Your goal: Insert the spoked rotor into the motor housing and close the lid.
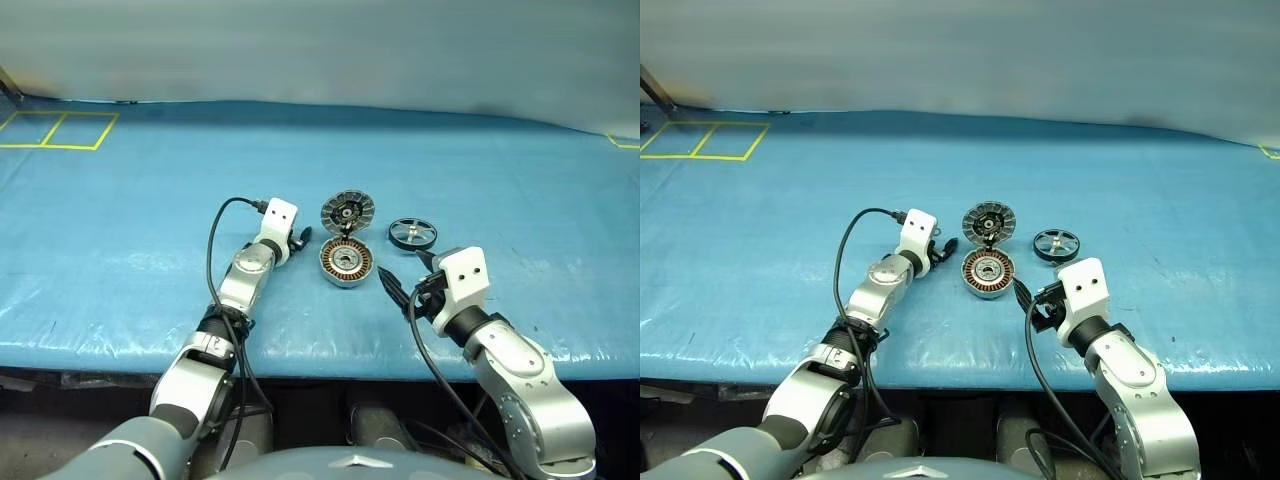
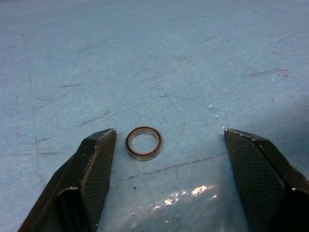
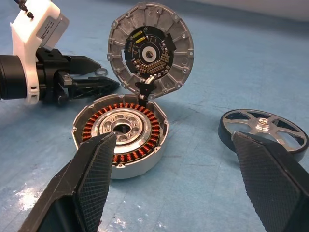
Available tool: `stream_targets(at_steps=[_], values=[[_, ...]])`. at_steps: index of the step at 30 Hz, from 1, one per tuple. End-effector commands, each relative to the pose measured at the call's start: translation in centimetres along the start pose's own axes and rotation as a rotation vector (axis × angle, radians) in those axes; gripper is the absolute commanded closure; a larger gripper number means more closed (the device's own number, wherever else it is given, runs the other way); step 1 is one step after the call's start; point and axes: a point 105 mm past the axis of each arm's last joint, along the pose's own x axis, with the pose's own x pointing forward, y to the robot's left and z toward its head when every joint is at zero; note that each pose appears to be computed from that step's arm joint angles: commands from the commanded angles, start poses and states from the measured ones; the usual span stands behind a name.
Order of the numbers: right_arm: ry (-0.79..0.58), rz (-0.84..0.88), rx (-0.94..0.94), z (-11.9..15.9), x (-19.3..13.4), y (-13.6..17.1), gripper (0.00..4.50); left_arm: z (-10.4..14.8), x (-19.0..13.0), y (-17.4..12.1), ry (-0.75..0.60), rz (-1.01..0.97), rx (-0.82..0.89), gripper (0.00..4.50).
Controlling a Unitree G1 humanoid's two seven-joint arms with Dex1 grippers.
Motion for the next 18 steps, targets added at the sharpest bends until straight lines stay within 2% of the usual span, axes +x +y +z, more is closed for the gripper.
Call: stream_targets(at_steps=[1,4,8,18], values=[[-0.025,-0.008,0.002,0.59,-0.12,-0.04,0.46,-2.02,-0.18,0.27,0.078,0.010,0.024,1.87],[-0.013,-0.013,-0.001,0.28,-0.15,-0.03,0.46,-2.03,-0.27,0.18,0.067,-0.008,0.033,2.57],[-0.012,-0.010,-0.004,0.27,-0.08,0.08,0.46,-2.41,-0.38,0.30,0.076,-0.013,0.065,3.79],[-0.011,0.002,-0.019,0.31,0.24,0.13,0.46,-2.95,-1.00,0.97,0.076,-0.005,0.061,3.87]])
